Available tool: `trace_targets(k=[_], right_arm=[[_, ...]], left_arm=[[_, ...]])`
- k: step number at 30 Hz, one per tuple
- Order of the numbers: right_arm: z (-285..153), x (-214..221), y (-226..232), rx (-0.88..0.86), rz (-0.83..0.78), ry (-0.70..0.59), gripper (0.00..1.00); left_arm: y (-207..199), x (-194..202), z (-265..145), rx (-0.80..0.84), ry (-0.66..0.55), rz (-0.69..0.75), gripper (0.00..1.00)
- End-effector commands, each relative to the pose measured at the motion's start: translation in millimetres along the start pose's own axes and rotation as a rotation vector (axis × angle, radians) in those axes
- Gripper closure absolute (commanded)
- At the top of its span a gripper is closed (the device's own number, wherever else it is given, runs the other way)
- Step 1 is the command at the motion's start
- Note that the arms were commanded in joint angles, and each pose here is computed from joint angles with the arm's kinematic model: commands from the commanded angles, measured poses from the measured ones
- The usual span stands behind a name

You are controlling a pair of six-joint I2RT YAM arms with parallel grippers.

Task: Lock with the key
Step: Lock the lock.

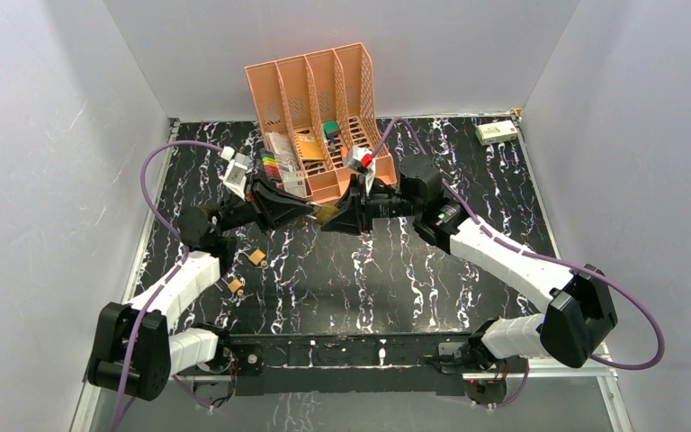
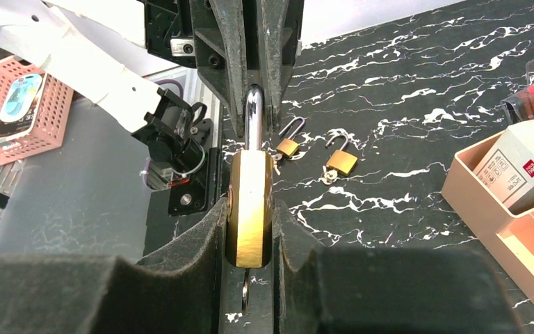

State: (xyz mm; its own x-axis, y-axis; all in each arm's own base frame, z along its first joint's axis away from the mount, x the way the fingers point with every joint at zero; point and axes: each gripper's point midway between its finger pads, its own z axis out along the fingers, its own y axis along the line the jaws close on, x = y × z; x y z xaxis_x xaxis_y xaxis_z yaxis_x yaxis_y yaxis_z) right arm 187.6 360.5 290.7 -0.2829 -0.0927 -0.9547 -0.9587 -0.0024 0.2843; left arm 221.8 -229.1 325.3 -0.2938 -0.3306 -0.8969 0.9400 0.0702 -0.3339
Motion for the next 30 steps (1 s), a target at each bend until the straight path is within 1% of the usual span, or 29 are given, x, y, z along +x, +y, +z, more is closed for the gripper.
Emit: trace_targets(k=[1,13,30], right_arm=[[-13.1,-21.9,16.2,-0.048,-0.062,-0.016,1.0],[-20.2,-44.3,23.7,-0.103,-0.102,-0.059,1.0],[-29.7,-69.0,29.4,-0.143,-0.151,-0.102,1.0]], left_arm=[[0.7,-38.8,4.3,-0.028,-0.126,0.12,1.0],[14.0,-27.1,4.7,-0.04,-0.097,0.081,1.0],[14.4,-24.9,4.4,-0.038,-0.09,0.078,1.0]])
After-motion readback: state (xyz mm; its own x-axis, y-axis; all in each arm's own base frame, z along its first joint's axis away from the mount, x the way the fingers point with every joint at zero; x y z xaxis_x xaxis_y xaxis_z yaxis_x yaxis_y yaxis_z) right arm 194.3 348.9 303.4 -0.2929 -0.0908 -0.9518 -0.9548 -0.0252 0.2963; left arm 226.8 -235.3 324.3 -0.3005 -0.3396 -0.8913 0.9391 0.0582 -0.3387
